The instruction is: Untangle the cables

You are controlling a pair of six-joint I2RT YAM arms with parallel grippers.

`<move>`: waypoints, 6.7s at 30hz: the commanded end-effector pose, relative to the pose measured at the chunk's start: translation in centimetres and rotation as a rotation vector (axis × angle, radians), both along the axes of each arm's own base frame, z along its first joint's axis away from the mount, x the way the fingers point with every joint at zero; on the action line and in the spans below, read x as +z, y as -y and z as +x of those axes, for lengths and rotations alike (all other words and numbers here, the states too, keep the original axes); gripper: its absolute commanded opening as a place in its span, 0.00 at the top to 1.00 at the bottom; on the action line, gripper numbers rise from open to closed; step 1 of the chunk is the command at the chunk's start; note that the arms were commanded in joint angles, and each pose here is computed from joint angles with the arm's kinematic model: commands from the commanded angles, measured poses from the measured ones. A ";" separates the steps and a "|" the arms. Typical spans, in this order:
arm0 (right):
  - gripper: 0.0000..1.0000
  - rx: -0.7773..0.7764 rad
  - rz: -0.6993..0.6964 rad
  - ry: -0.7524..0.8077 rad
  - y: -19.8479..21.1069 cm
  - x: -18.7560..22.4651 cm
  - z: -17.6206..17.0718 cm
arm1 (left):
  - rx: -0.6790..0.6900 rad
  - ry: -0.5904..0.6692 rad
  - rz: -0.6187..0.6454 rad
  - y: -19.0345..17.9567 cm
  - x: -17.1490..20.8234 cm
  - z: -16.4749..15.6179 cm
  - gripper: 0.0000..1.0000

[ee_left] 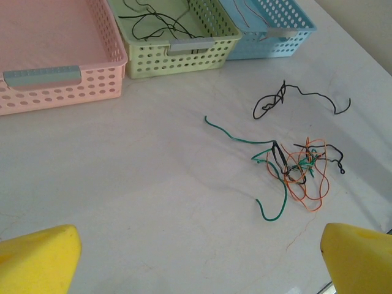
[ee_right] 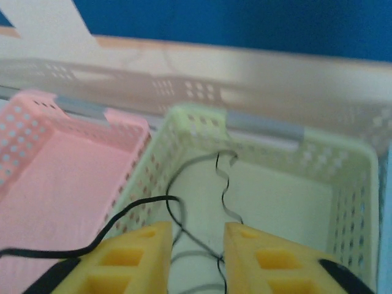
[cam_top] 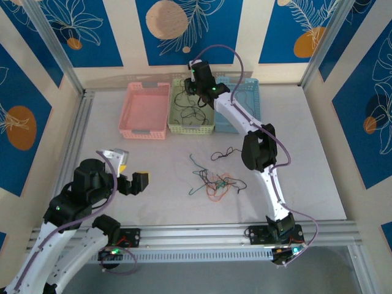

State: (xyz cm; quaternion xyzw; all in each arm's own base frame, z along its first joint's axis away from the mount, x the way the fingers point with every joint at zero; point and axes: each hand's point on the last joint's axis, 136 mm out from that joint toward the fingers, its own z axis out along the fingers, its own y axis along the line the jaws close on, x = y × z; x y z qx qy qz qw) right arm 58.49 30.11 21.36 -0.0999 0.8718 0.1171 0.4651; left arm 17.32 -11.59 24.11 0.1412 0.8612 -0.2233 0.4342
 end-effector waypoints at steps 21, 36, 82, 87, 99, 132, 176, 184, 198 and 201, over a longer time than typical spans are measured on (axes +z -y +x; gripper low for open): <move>0.49 -0.072 0.195 -0.388 10.4 -0.4 -20.1 | -0.035 -0.004 -0.002 0.7 -0.3 0.3 0.00; 0.52 -0.350 0.288 -0.631 14.3 -11.5 -25.7 | -0.030 0.001 -0.006 0.6 -0.2 0.2 0.00; 1.00 -0.090 0.781 -0.483 11.0 7.3 -30.8 | -0.035 0.013 -0.014 0.6 0.0 0.1 0.00; 1.00 -0.012 0.875 -0.493 8.2 10.3 -27.9 | -0.029 0.015 -0.011 0.5 -0.1 0.1 0.00; 1.00 0.156 0.838 -0.467 -0.1 10.6 -15.3 | -0.016 0.013 -0.001 0.3 -0.2 0.3 0.00; 0.50 0.243 0.221 -0.392 -1.6 -3.8 -4.7 | -0.008 0.014 -0.001 0.2 -0.2 0.5 0.01; 0.56 -0.075 0.295 -0.572 16.2 -13.5 -35.9 | -0.458 -0.155 -0.016 18.3 -11.4 6.1 0.17; 0.56 -0.090 0.298 -0.584 16.3 -13.9 -35.8 | -0.526 -0.252 -0.049 20.6 -14.7 6.1 0.27; 0.55 -0.105 0.319 -0.609 16.5 -14.2 -35.7 | -0.552 -0.253 -0.019 21.4 -17.2 6.8 0.49; 0.56 -0.105 0.326 -0.614 16.5 -14.2 -35.7 | -0.558 -0.247 -0.011 21.5 -17.2 7.0 0.60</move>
